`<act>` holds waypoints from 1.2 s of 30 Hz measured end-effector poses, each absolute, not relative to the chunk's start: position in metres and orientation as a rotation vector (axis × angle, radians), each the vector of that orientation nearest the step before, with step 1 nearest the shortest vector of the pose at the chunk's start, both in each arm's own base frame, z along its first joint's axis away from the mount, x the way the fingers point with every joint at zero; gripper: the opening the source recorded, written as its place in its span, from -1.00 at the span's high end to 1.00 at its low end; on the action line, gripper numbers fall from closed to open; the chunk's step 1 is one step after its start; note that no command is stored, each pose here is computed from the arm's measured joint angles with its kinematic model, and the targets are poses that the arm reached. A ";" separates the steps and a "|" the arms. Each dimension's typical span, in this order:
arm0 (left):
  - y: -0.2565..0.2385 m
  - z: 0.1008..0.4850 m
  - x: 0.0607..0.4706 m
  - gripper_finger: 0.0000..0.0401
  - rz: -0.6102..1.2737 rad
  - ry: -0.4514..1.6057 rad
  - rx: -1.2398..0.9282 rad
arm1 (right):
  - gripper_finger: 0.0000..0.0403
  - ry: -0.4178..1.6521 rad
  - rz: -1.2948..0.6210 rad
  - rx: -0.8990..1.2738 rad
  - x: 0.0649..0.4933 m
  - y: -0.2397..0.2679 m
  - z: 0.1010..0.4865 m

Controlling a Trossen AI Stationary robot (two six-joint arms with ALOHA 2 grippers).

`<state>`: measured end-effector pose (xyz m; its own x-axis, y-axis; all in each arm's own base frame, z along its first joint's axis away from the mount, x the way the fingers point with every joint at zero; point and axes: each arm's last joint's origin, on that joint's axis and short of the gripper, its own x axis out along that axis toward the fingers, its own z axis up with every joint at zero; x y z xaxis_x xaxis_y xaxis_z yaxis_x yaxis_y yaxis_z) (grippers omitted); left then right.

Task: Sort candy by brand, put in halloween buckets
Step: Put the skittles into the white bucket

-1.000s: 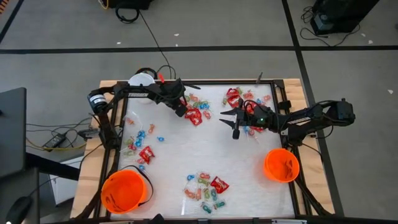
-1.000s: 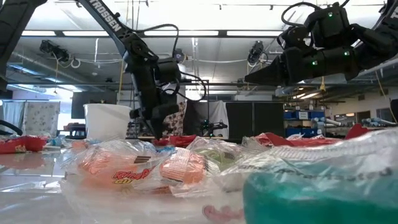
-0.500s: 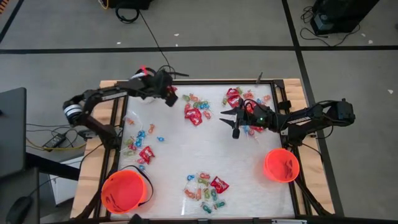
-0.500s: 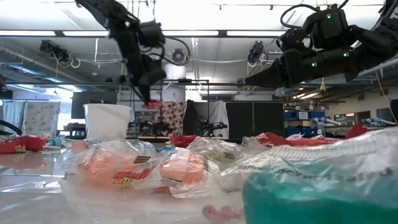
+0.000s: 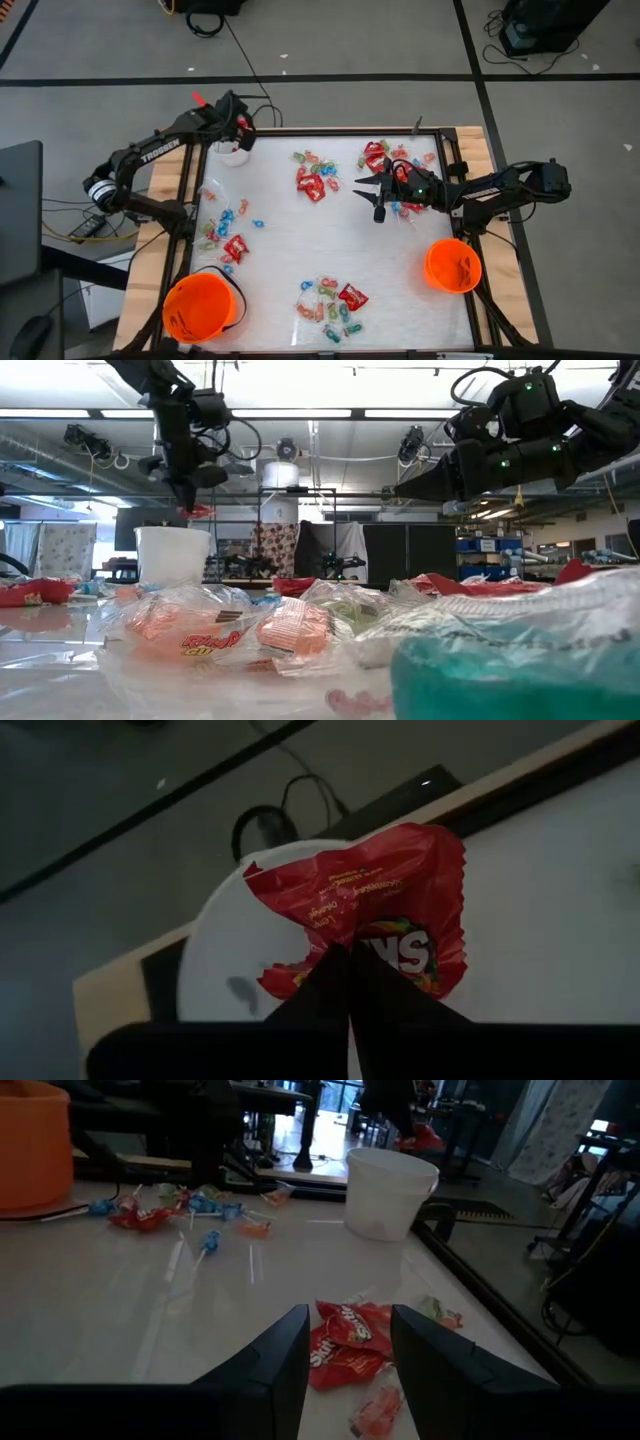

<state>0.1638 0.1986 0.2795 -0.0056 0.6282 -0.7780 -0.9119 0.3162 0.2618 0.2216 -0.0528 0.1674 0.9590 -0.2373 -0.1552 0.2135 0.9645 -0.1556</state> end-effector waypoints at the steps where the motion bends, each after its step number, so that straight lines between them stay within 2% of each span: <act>1: 0.201 0.278 0.162 0.95 1.264 0.978 -0.377 | 0.24 0.174 -0.230 -0.138 0.222 -0.053 0.167; 6: 0.206 0.274 0.157 0.79 1.270 1.002 -0.408 | 0.24 0.174 -0.229 -0.139 0.222 -0.053 0.167; 12: 0.206 0.273 0.155 0.43 1.256 1.010 -0.452 | 0.24 0.175 -0.229 -0.139 0.222 -0.053 0.167; 16: 0.202 0.272 0.161 0.26 1.146 0.994 -0.502 | 0.24 0.176 -0.230 -0.142 0.221 -0.053 0.167; 23: 0.175 0.280 0.210 0.25 0.737 0.828 -0.454 | 0.24 0.173 -0.251 -0.132 0.220 -0.057 0.168; 29: 0.140 0.287 0.248 0.24 0.565 0.721 -0.345 | 0.24 0.171 -0.256 -0.114 0.220 -0.058 0.168; 36: 0.108 0.266 0.288 0.24 0.404 0.768 -0.230 | 0.24 0.172 -0.253 -0.113 0.220 -0.058 0.167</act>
<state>0.2878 0.1080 0.2657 0.6478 0.2692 -0.7126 -0.4343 0.8991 -0.0552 0.2202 -0.0582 0.1674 0.9538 -0.2579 -0.1544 0.2387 0.9620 -0.1323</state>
